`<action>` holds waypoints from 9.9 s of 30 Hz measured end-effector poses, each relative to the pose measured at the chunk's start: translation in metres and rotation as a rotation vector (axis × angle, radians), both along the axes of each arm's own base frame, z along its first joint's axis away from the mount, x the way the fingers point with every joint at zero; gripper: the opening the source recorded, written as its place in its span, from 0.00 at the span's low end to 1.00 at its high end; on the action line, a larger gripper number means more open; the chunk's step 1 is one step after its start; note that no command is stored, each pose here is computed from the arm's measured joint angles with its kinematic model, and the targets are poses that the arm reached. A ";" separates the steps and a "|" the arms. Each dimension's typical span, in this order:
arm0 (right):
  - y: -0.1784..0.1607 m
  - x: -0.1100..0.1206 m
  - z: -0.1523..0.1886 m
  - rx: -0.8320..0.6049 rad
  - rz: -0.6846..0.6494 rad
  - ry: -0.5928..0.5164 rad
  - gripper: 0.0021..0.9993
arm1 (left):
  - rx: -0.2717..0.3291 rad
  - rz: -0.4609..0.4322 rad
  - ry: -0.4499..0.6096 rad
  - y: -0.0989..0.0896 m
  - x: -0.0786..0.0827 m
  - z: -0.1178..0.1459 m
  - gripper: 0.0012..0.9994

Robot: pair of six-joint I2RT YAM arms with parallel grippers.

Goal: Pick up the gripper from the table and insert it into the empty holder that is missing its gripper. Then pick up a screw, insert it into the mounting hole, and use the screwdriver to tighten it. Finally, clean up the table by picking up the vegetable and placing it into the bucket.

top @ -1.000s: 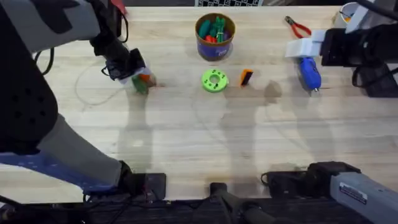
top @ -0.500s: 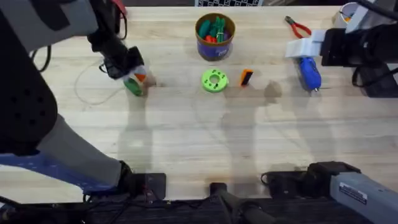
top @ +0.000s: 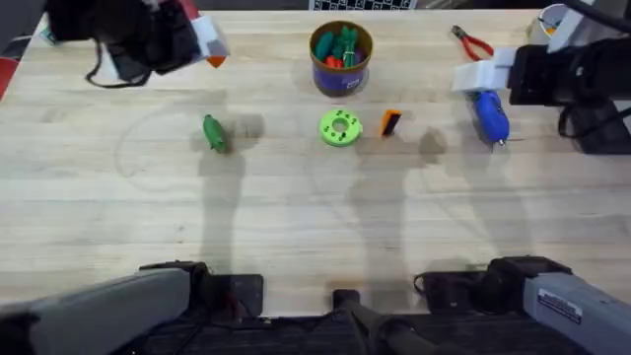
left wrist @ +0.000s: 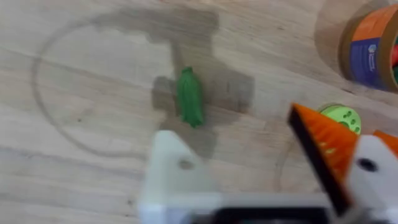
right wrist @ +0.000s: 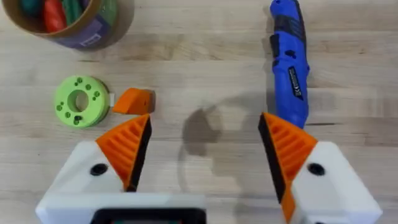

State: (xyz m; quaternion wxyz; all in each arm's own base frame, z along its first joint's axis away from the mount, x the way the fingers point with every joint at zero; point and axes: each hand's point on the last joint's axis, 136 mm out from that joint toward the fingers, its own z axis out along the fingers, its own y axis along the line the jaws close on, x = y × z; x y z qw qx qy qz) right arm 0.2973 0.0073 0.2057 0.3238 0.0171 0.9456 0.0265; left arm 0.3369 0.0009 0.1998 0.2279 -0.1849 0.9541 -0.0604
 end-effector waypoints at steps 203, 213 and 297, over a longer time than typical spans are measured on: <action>0.122 0.033 -0.100 0.047 -0.212 0.581 0.87 | -0.296 -1.163 -1.125 -0.154 -0.187 -0.040 0.99; 0.125 0.039 -0.117 0.034 -0.204 0.598 0.69 | -0.297 -1.163 -1.125 -0.154 -0.187 -0.040 0.99; 0.223 -0.072 -0.043 1.308 0.644 0.297 0.01 | -0.296 -1.164 -1.125 -0.154 -0.187 -0.040 0.99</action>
